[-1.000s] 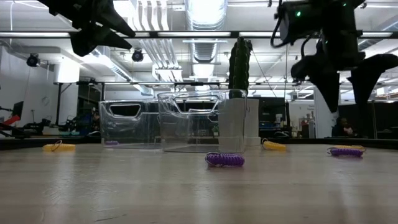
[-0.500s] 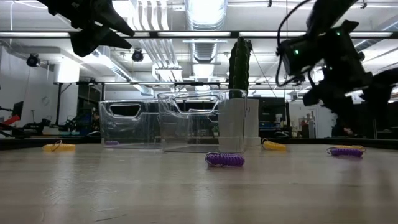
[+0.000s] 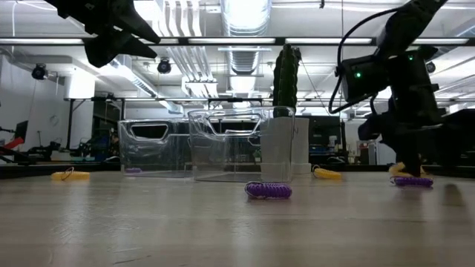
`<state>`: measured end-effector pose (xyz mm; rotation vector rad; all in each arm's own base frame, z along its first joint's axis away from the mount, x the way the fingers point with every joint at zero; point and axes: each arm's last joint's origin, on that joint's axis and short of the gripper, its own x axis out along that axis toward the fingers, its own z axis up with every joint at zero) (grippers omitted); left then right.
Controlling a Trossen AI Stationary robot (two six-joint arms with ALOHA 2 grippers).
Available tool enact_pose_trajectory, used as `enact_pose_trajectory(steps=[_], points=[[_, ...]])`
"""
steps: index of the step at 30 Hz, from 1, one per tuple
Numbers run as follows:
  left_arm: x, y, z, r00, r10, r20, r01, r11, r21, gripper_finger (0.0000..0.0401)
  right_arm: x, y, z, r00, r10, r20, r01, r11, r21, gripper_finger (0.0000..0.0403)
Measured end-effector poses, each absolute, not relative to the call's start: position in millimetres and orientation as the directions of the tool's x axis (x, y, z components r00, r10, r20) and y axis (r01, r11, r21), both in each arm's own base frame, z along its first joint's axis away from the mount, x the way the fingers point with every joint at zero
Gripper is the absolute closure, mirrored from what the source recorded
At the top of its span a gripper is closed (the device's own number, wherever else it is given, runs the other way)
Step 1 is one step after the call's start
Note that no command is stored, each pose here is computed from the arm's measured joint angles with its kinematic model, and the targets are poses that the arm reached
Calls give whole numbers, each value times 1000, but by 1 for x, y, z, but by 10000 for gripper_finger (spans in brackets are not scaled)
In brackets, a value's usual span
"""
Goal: Sort spring keychains
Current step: Put the right yellow spring keychain into the left transparent bin
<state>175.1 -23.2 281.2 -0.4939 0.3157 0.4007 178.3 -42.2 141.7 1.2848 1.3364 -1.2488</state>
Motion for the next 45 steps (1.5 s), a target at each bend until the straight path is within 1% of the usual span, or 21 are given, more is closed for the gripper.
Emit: enact_pose_trajectory(steps=[5, 9, 13, 16, 19, 25, 30, 33, 36, 45], points=[[175, -23, 281, 875, 293, -385, -443, 806, -392, 247, 177, -45, 141, -73, 122, -990, 996, -45, -79, 155], [175, -23, 281, 875, 294, -385, -443, 806, -392, 247, 177, -45, 146, -37, 130, -991, 999, -32, -42, 156], [175, -23, 281, 875, 294, -385, -443, 806, -392, 247, 176, -45, 154, 10, 117, -993, 1000, -27, 7, 153], [175, -23, 281, 875, 294, -385, -443, 807, -392, 247, 173, -45, 158, 31, 85, -996, 999, -47, 27, 154], [175, -23, 281, 875, 295, -385, -443, 809, -387, 247, 172, -47, 158, 23, 47, -999, 998, -68, 19, 156], [175, -23, 281, 875, 296, -384, -443, 811, -382, 247, 173, -53, 146, -8, 40, -999, 995, -98, -12, 161], [175, -23, 281, 874, 296, -384, -443, 810, -383, 247, 178, -55, 131, -14, 51, -999, 997, -74, -17, 173], [175, -23, 281, 874, 296, -384, -443, 810, -384, 247, 179, -55, 128, -30, 59, -998, 997, -62, -34, 191], [175, -23, 281, 874, 296, -384, -443, 810, -385, 247, 179, -55, 128, -23, 58, -998, 998, -61, -27, 221], [175, -23, 281, 875, 296, -384, -443, 809, -385, 247, 176, -55, 134, 3, 15, -1000, 999, -55, 2, 342]])
